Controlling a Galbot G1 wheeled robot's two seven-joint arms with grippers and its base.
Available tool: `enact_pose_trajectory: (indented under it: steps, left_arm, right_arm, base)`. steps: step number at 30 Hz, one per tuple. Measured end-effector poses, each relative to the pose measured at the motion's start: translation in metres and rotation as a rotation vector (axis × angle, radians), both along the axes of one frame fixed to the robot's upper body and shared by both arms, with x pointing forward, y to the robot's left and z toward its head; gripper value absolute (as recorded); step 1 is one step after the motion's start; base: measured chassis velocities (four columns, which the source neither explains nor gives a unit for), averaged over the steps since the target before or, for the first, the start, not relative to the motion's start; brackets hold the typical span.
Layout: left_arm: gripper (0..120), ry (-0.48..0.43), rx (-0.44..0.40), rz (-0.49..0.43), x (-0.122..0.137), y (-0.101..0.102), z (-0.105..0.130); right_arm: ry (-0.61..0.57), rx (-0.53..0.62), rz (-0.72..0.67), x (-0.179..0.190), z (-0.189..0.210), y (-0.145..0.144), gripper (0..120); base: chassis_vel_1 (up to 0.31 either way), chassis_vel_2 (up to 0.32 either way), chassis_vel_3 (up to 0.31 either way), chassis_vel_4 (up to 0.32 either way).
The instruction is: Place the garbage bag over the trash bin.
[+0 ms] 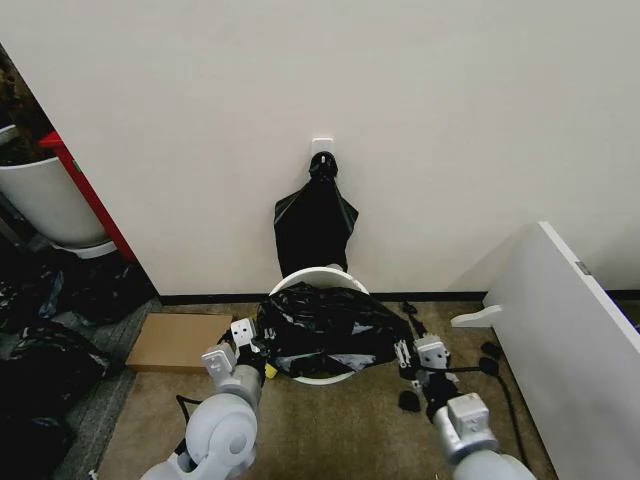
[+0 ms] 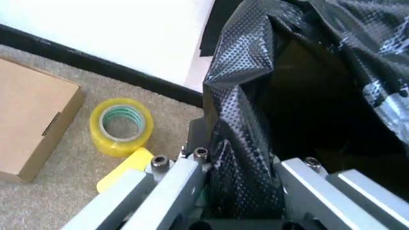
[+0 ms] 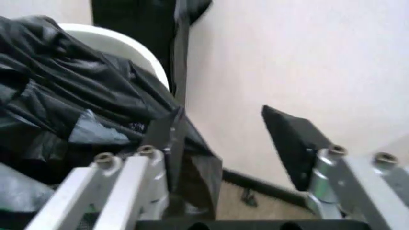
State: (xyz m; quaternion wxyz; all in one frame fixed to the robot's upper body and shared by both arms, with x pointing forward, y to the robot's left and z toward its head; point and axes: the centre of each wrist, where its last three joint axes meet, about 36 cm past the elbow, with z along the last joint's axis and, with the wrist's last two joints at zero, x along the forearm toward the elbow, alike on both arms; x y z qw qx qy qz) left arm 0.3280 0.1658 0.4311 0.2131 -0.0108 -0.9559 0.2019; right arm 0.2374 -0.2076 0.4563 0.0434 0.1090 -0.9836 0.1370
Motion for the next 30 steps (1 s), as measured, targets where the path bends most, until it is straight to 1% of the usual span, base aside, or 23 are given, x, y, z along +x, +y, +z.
enact_pose_trajectory:
  steps: [2, 4, 6, 7, 8, 9, 11, 12, 13, 14, 15, 16, 19, 21, 23, 26, 28, 29, 30]
  left_arm:
    - [2, -0.001, 0.004, -0.006, -0.003, 0.0, 0.001]
    - [2, -0.015, 0.014, -0.022, -0.007, 0.0, 0.002]
    - [2, -0.03, 0.022, -0.036, -0.009, 0.0, 0.002]
    - [2, -0.03, 0.022, -0.036, -0.009, 0.0, 0.002]
    - [2, -0.038, 0.026, -0.046, -0.01, 0.0, 0.002]
    - [2, -0.039, 0.026, -0.047, -0.011, 0.0, 0.002]
    - [2, -0.047, 0.032, -0.053, -0.013, -0.001, 0.001]
    - [2, -0.048, 0.033, -0.054, -0.014, -0.001, 0.001]
    - [2, -0.05, 0.033, -0.058, -0.015, -0.002, 0.001]
    - [2, -0.051, 0.034, -0.061, -0.015, -0.003, 0.001]
    - [2, -0.051, 0.034, -0.061, -0.015, -0.003, 0.001]
    - [2, -0.055, 0.036, -0.065, -0.015, -0.005, 0.001]
    - [2, -0.055, 0.036, -0.064, -0.016, -0.006, 0.0]
    - [2, -0.055, 0.036, -0.063, -0.017, -0.006, 0.0]
    - [2, -0.055, 0.036, -0.063, -0.017, -0.006, 0.0]
    - [2, -0.056, 0.035, -0.063, -0.016, -0.007, 0.0]
    - [2, -0.056, 0.036, -0.063, -0.016, -0.007, 0.0]
    - [2, -0.056, 0.037, -0.063, -0.016, -0.007, 0.0]
    - [2, -0.056, 0.037, -0.063, -0.016, -0.007, 0.0]
  right_arm:
    - [-0.033, -0.031, 0.052, -0.004, 0.008, -0.006, 54]
    - [-0.046, -0.042, 0.118, -0.006, 0.018, -0.006, 67]
    - [-0.023, -0.026, 0.159, -0.005, 0.026, -0.002, 73]
    - [-0.023, -0.026, 0.159, -0.005, 0.026, -0.002, 73]
    - [0.004, -0.009, 0.189, -0.001, 0.031, 0.002, 78]
    - [0.008, -0.008, 0.193, 0.0, 0.032, 0.003, 80]
    - [0.043, -0.021, 0.233, 0.009, 0.037, 0.01, 91]
    - [0.054, -0.028, 0.241, 0.011, 0.037, 0.011, 93]
    - [0.076, -0.033, 0.249, 0.011, 0.036, 0.014, 98]
    - [0.09, -0.031, 0.252, 0.011, 0.036, 0.016, 98]
    - [0.09, -0.031, 0.252, 0.011, 0.036, 0.016, 98]
    - [0.124, -0.031, 0.252, 0.009, 0.035, 0.021, 98]
    - [0.172, -0.029, 0.243, 0.005, 0.029, 0.032, 91]
    - [0.19, -0.025, 0.239, 0.002, 0.025, 0.039, 89]
    - [0.192, -0.025, 0.236, 0.001, 0.024, 0.041, 89]
    - [0.196, -0.042, 0.226, 0.004, 0.017, 0.047, 82]
    - [0.201, -0.049, 0.223, 0.004, 0.015, 0.049, 81]
    - [0.204, -0.056, 0.22, 0.004, 0.013, 0.05, 76]
    - [0.204, -0.056, 0.22, 0.004, 0.013, 0.05, 76]
  base:
    - [0.0, 0.0, 0.0, 0.0]
    - [0.0, 0.0, 0.0, 0.0]
    - [0.0, 0.0, 0.0, 0.0]
    - [0.0, 0.0, 0.0, 0.0]
    - [0.0, 0.0, 0.0, 0.0]
    - [0.0, 0.0, 0.0, 0.0]
    - [0.0, 0.0, 0.0, 0.0]
    - [0.0, 0.0, 0.0, 0.0]
    - [0.0, 0.0, 0.0, 0.0]
    - [0.0, 0.0, 0.0, 0.0]
    - [0.0, 0.0, 0.0, 0.0]
    - [0.0, 0.0, 0.0, 0.0]
    - [0.0, 0.0, 0.0, 0.0]
    - [0.0, 0.0, 0.0, 0.0]
    - [0.0, 0.0, 0.0, 0.0]
    - [0.0, 0.0, 0.0, 0.0]
    - [0.0, 0.0, 0.0, 0.0]
    - [0.0, 0.0, 0.0, 0.0]
    - [0.0, 0.0, 0.0, 0.0]
